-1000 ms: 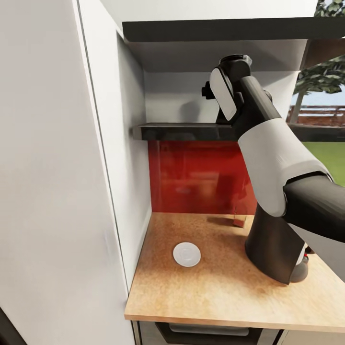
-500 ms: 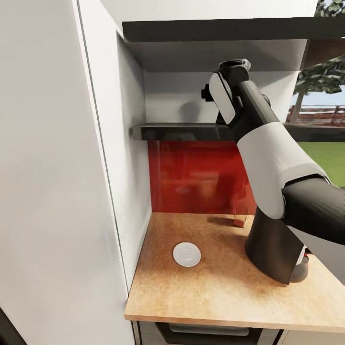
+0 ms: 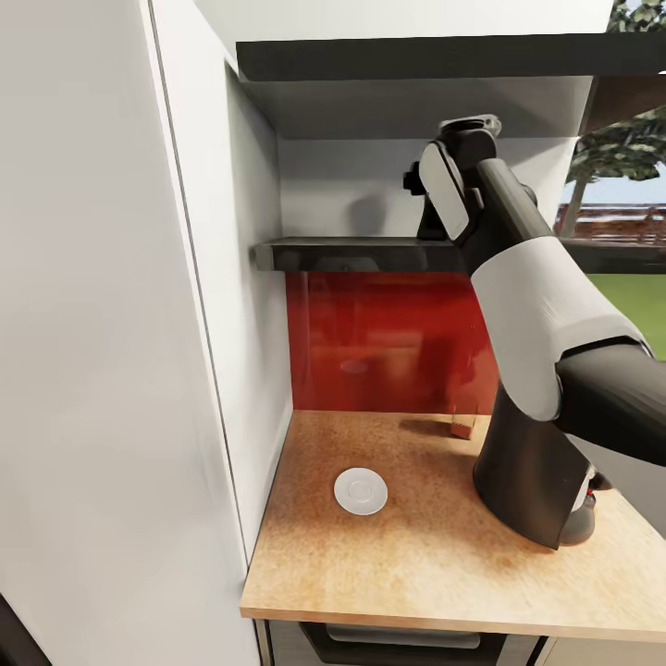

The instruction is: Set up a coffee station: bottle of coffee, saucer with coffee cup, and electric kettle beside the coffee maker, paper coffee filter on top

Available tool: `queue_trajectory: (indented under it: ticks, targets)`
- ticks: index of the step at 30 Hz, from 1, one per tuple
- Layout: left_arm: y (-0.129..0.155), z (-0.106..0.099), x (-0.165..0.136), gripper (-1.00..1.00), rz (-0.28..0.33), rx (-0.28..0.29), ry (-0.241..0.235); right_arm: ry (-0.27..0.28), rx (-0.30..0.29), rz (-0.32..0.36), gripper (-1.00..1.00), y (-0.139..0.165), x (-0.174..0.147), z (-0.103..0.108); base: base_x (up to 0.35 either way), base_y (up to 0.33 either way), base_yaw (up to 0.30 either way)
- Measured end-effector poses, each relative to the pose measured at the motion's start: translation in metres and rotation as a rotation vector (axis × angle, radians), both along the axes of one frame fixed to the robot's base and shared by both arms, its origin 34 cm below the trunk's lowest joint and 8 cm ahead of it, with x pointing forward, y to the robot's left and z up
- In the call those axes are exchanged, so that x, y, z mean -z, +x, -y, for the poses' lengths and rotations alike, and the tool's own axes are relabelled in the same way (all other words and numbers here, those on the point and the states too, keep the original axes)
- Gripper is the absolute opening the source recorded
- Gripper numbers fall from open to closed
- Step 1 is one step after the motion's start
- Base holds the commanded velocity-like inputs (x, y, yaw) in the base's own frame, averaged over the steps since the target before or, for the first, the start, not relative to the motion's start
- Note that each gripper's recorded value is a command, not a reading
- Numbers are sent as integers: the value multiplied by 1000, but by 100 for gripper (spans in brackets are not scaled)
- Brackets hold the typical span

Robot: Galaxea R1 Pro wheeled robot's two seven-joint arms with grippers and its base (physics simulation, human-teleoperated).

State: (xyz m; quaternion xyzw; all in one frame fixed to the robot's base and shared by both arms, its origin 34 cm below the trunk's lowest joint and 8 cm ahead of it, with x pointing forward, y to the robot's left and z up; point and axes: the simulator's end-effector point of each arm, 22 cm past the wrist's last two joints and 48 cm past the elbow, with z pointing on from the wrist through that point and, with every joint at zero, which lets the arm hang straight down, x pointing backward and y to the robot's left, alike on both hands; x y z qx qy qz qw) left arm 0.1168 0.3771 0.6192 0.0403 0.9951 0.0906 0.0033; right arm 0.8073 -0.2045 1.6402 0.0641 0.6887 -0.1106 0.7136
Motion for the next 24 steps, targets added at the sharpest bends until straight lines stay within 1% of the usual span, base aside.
queue_trajectory:
  ticks: [2,7,11,19,24]
  targets:
    - [0,0,0,100,0,0,0,2,6,1,100,0,0,5,0,0,0]
    - [0,1,0,100,0,0,-1,3,7,-1,100,2,2,7,0,0,0]
    - [0,1,0,100,0,0,-1,15,6,35,100,3,-2,8,0,0,0]
    - [0,1,0,100,0,-1,-2,26,2,64,100,6,-1,7,0,0,0]
    - [0,1,0,100,0,-1,-2,34,1,74,100,11,8,7,0,0,0]
